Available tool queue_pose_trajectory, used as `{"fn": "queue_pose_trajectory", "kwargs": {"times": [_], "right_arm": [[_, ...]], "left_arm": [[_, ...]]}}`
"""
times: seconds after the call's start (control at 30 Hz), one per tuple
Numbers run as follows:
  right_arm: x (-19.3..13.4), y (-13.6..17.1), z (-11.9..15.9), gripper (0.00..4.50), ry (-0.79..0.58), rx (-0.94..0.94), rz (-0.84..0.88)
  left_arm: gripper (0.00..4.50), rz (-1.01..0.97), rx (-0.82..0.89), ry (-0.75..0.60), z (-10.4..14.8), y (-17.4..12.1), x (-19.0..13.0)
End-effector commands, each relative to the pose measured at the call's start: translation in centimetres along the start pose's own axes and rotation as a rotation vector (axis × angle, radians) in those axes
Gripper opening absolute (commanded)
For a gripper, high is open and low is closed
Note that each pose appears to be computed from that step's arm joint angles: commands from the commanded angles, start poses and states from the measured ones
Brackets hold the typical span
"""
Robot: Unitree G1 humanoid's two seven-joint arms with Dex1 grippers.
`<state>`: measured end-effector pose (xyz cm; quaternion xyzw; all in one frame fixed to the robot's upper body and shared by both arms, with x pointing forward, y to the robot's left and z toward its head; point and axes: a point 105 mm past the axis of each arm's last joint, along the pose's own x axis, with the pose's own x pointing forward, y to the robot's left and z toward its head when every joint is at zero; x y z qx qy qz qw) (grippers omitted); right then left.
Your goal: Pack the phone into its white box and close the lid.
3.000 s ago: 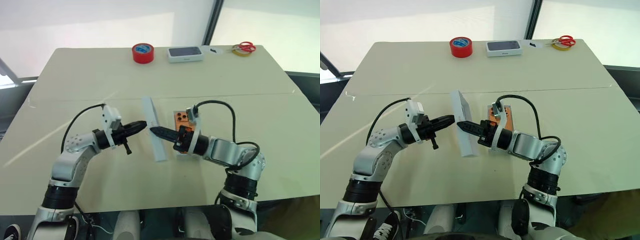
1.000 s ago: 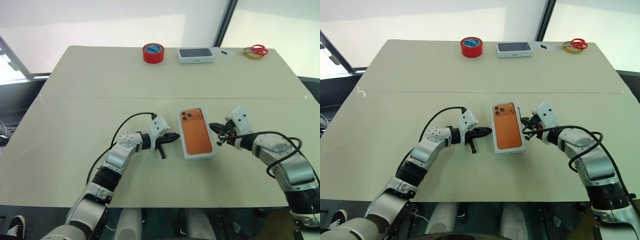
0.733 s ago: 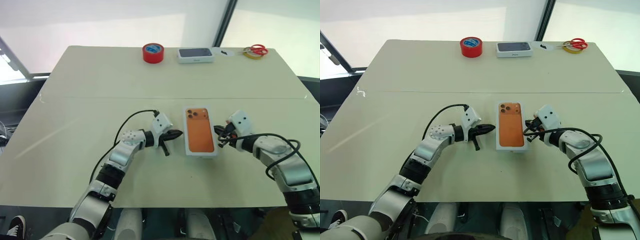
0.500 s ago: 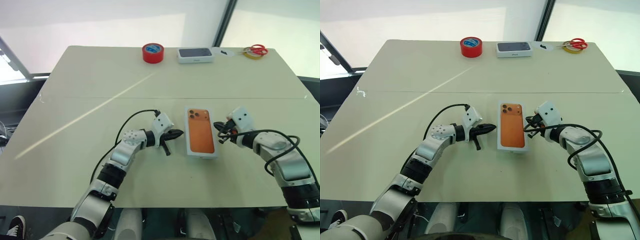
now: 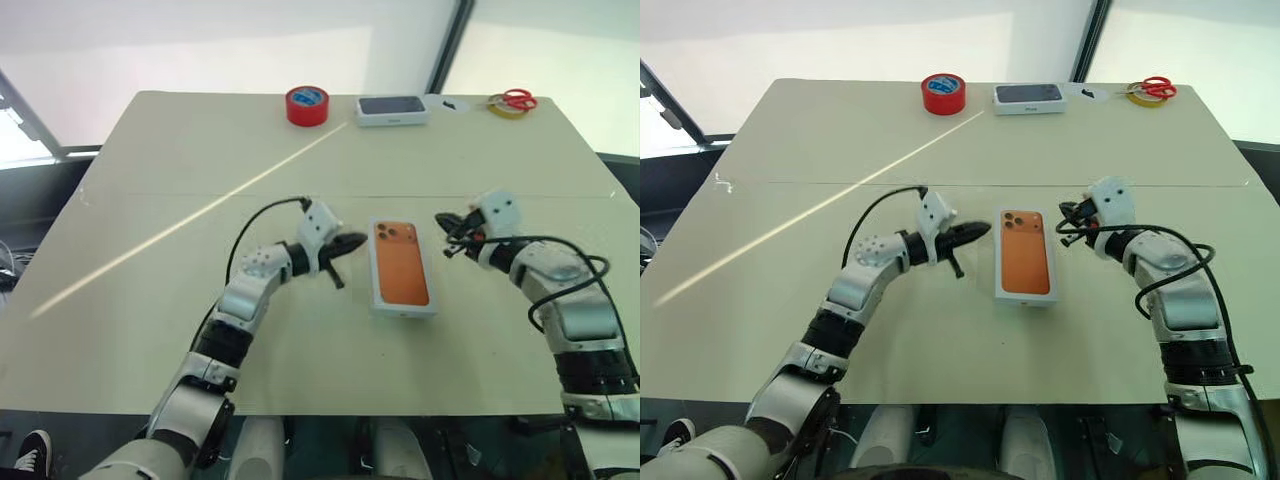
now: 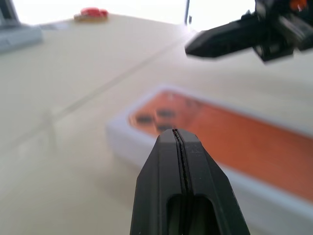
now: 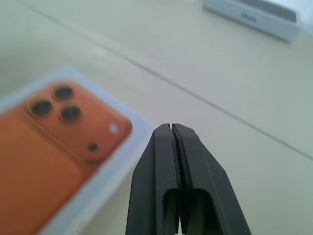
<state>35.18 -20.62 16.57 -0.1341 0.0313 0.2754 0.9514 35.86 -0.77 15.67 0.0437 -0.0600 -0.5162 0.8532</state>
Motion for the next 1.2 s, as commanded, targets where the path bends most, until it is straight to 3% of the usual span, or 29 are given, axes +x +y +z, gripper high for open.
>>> {"fn": "queue_pose_trajectory", "kwargs": {"times": [0.03,0.13,0.2,0.33,0.5,0.63,0.73,0.83,0.9,0.97,1.07,1.2], "right_arm": [[-1.1,2.4,0.1,0.05,0.006,-0.033,0.169],[-2.0,4.4,-3.2,0.05,0.16,-0.167,0.282],[-2.1,4.8,-4.9,0.05,0.228,-0.275,0.299],[-2.1,5.5,-5.7,0.05,0.241,-0.238,0.324],[-1.6,3.3,-3.2,2.44,0.117,-0.131,0.216],[-2.4,2.4,-1.2,4.47,0.031,-0.051,0.222],[-3.9,2.2,-0.2,4.5,0.011,-0.013,0.278],[-5.2,0.0,-0.4,4.5,0.063,0.002,0.224],[-6.1,-0.7,-0.5,4.5,0.078,-0.012,0.223],[-7.4,-1.3,-0.6,4.5,0.098,-0.025,0.231],[-8.8,-1.7,-1.2,4.5,0.138,-0.054,0.247],[-9.8,-2.9,-1.7,4.5,0.17,-0.081,0.228]], "left_arm": [[0.0,-0.032,0.082,0.007,0.8,-0.7,1.4],[0.0,-0.089,0.243,0.245,-3.7,-1.0,1.7],[0.0,-0.155,0.252,0.361,-6.3,-1.7,1.3],[0.0,-0.204,0.26,0.46,-8.8,-1.8,0.0],[2.37,-0.001,0.166,0.174,-3.0,2.0,-0.4],[4.4,0.079,0.088,0.104,-1.0,4.6,-4.3],[4.48,0.128,0.051,0.139,-0.8,6.0,-8.6],[4.48,0.216,-0.019,0.205,-1.5,6.7,-14.0],[4.48,0.268,0.024,0.297,-2.3,7.3,-16.5],[4.48,0.29,0.023,0.301,-1.7,7.5,-19.5],[4.48,0.306,0.017,0.269,-0.7,7.2,-21.5],[4.48,0.352,-0.063,0.317,-1.3,6.9,-23.9]]}}
